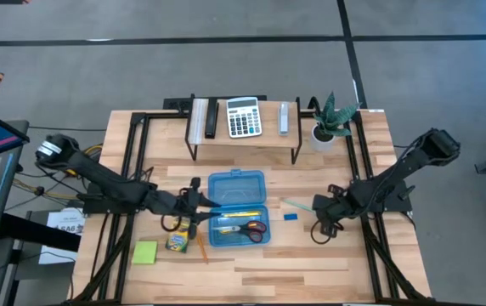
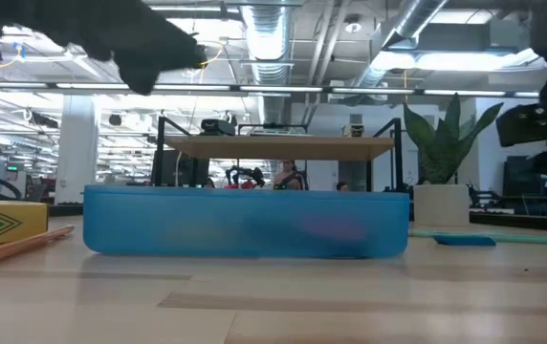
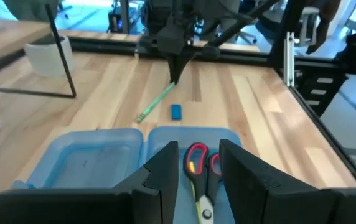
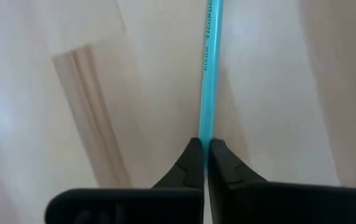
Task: Pack school essentials
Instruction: Put the blue pencil into the supply box
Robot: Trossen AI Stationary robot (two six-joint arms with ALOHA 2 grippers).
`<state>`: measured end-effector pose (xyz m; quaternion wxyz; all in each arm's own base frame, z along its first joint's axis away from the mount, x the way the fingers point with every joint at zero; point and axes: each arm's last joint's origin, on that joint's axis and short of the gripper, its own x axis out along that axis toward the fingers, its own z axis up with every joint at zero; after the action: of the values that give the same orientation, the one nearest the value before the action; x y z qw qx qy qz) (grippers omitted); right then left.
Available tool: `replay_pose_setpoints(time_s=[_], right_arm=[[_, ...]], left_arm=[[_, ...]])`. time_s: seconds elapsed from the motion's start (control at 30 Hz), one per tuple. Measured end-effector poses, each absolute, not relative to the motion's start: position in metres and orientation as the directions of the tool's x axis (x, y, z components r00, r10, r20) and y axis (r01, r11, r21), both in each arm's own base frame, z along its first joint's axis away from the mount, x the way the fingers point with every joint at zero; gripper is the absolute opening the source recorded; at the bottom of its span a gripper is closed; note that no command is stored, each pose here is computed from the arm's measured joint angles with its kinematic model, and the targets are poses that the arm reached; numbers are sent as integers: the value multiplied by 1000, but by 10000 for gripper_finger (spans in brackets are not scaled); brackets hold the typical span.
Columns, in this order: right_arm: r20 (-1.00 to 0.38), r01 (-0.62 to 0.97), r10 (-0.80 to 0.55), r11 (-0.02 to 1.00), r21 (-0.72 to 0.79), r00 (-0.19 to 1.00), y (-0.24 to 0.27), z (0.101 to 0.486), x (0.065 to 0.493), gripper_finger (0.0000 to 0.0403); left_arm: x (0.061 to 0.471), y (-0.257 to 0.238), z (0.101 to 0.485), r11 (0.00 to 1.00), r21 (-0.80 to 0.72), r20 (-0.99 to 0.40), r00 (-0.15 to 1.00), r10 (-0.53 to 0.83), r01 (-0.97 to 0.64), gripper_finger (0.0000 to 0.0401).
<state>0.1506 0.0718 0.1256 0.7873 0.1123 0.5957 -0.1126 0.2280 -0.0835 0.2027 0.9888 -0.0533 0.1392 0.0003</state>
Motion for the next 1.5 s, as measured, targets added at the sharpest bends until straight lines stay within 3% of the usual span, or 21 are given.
replay_pose_setpoints(time_s=[0.37, 1.27, 1.5], right_arm=[[-914, 317, -59, 945, 78, 402, 65, 129, 168, 1], [-896, 290, -77, 955, 60, 438, 65, 157, 185, 1], [-878, 304, -16, 941, 148, 478, 73, 157, 190, 54]], left_arm=[[255, -65, 179, 985, -169, -289, 954, -82, 34, 102], [266, -60, 173, 980, -189, -284, 952, -115, 62, 102], [266, -60, 173, 980, -189, -285, 952, -115, 62, 102]])
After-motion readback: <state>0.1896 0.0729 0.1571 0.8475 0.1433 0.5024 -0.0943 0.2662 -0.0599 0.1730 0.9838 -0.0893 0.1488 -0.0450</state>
